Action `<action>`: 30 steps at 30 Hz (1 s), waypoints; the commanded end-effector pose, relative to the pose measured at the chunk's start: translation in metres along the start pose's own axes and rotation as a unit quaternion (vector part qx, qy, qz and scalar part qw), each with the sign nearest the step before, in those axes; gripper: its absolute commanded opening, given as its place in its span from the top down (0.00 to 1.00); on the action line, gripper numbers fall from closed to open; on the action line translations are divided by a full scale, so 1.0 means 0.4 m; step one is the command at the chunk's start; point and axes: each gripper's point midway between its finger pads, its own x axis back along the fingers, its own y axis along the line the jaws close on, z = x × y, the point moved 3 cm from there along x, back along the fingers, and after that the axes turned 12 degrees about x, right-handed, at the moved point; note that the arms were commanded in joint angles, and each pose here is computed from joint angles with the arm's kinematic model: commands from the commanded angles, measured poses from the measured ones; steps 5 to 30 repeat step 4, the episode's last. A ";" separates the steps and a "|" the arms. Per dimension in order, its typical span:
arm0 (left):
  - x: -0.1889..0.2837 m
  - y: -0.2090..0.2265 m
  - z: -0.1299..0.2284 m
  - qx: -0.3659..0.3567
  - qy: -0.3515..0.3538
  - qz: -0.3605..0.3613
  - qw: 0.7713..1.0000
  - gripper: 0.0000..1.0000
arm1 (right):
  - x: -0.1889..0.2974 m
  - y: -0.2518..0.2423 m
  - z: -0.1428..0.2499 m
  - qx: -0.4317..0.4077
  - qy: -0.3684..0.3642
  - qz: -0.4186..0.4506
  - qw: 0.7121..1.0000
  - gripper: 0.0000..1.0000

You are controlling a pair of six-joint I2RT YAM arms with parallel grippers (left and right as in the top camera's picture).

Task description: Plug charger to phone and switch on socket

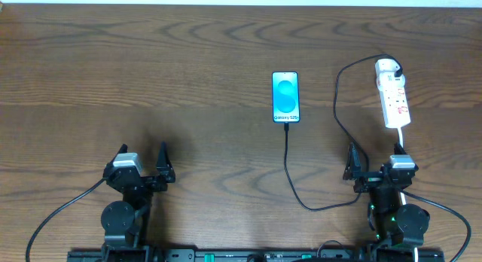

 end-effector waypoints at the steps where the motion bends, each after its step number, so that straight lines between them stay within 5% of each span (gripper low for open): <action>1: -0.004 0.018 0.035 -0.007 0.019 -0.014 1.000 0.09 | 0.001 0.002 0.001 0.009 -0.001 -0.002 1.000 0.01; 30: -0.004 0.018 0.035 -0.007 0.019 -0.014 1.000 0.09 | 0.001 0.002 0.001 0.009 -0.001 -0.002 1.000 0.01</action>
